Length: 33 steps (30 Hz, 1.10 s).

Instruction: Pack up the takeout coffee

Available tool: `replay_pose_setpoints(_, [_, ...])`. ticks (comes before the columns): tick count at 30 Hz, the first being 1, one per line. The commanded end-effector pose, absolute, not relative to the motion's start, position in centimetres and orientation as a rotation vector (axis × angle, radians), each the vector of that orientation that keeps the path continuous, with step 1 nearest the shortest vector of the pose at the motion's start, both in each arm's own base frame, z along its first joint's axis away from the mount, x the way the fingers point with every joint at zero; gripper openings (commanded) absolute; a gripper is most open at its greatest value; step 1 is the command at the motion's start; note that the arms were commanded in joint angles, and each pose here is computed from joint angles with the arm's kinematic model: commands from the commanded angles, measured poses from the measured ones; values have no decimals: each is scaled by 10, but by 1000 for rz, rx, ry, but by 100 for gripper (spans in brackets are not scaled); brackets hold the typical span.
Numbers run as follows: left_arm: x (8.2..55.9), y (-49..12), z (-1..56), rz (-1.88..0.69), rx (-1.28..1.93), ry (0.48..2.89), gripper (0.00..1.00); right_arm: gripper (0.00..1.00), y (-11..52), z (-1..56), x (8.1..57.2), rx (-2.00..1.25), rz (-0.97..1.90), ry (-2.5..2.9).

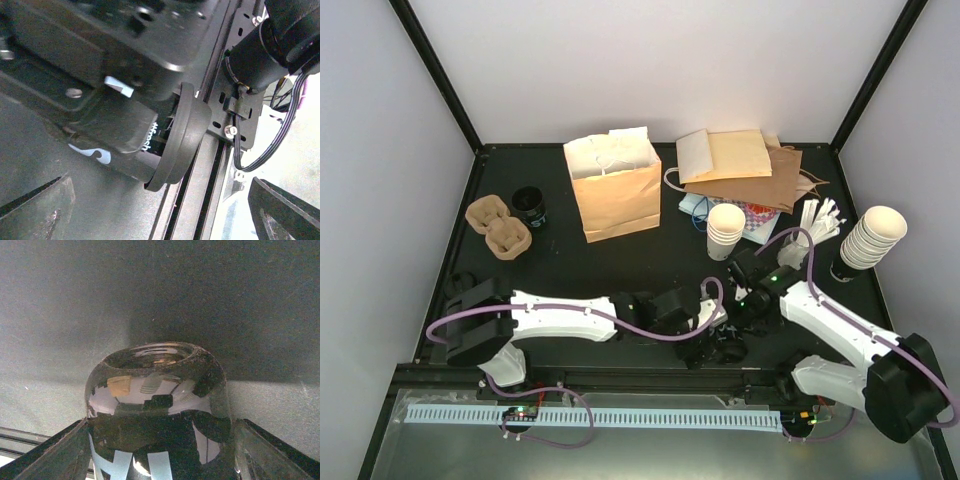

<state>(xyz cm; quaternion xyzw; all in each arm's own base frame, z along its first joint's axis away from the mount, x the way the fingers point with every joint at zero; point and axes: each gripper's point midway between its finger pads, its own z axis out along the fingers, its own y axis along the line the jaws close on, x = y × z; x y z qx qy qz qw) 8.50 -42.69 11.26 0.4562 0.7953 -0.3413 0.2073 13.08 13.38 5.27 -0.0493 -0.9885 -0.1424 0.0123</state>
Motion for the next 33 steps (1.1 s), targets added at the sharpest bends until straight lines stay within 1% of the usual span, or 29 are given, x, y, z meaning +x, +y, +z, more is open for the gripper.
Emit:
replay_pose_setpoints(1, [81,-445,119,-916,1366,2071,97,78,143,58,138,-162,-503,-3079])
replay_pose_setpoints(4, [79,-451,116,-883,1384,2063,95,78,145,58,139,-161,-506,-3075])
replay_pose_setpoints(7, [80,-453,104,-829,1395,2097,88,78,146,59,141,-160,-511,-3075])
replay_pose_setpoints(11, [81,-454,98,-802,1387,2118,84,78,146,60,142,-158,-507,-3075])
replay_pose_setpoints(15, [82,-454,96,-802,1365,2136,69,78,147,60,143,-165,-509,-3074])
replay_pose_setpoints(21, [93,-446,89,-725,1289,2185,52,78,148,65,145,-170,-523,-3081])
replay_pose_setpoints(29, [98,-439,93,-700,1234,2194,38,78,147,72,147,-186,-525,-3101])
replay_pose_setpoints(33, [100,-436,95,-685,1216,2204,35,80,143,83,154,-195,-501,-3145])
